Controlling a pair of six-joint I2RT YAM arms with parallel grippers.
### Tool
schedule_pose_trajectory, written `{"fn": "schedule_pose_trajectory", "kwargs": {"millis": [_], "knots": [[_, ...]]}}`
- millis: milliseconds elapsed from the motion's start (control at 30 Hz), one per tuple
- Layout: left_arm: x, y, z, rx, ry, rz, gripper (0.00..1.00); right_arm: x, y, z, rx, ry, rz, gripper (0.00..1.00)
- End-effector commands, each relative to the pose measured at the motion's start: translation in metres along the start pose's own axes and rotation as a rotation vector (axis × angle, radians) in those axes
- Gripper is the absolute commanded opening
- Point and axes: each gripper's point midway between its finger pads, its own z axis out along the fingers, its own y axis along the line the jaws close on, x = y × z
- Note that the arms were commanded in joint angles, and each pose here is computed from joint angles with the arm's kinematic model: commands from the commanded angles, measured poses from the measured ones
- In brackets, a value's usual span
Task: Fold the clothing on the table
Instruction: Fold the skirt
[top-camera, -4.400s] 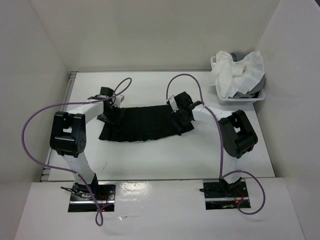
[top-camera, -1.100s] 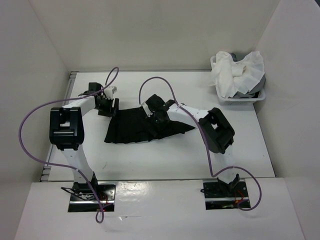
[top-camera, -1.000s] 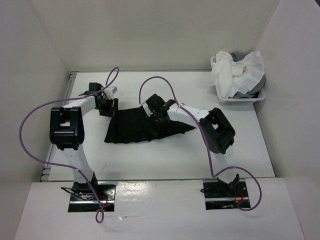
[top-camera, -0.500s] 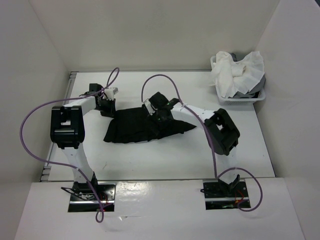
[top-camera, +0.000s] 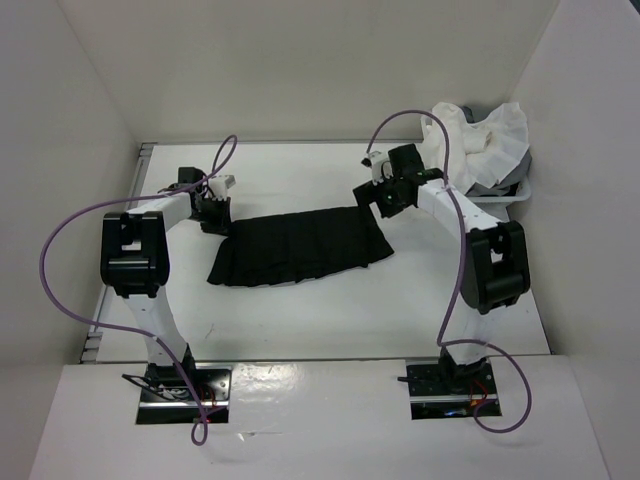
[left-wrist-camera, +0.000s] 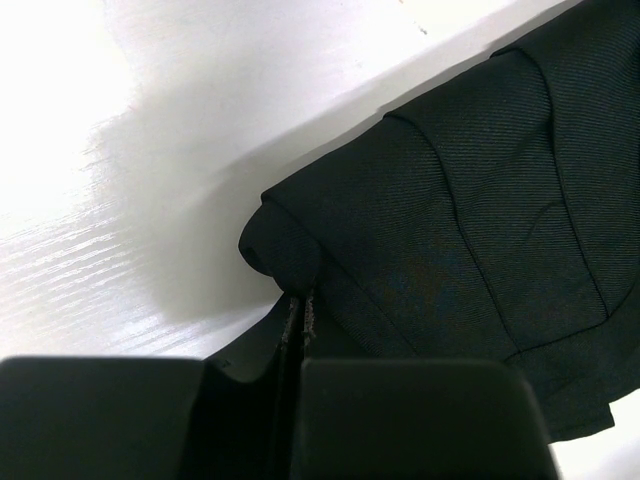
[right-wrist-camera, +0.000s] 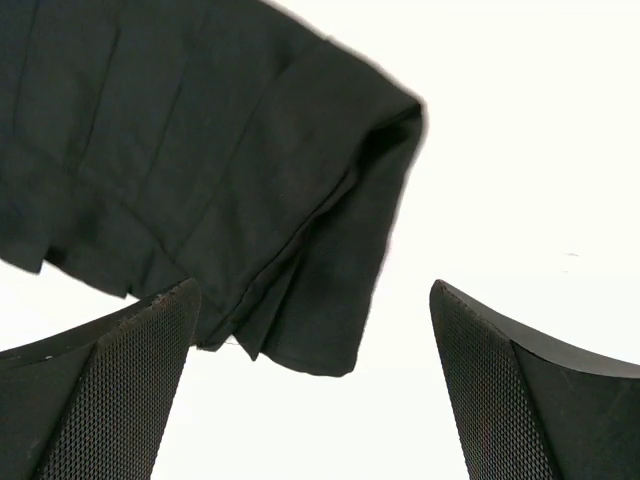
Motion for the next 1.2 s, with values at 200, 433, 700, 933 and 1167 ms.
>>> {"fn": "schedule_pose_trajectory", "kwargs": {"millis": [200,433,700,933,1167], "knots": [[0.016,0.002,-0.005,-0.017,0.042,-0.028,0.00,0.033,-0.019,0.008,-0.218,0.030,0.035,1.00],[0.016,0.002,-0.005,-0.017,0.042,-0.028,0.00,0.056,-0.020,0.010,-0.320,0.078,0.095,1.00],[0.019,-0.002,-0.004,0.005,0.047,-0.032,0.00,0.081,0.002,0.019,-0.461,0.143,0.128,1.00],[0.022,-0.001,-0.002,0.007,0.056,-0.036,0.00,0.097,0.011,0.030,-0.522,0.182,0.167,1.00],[0.022,-0.001,-0.002,0.007,0.056,-0.036,0.00,0.100,0.033,0.038,-0.571,0.206,0.148,1.00]]}}
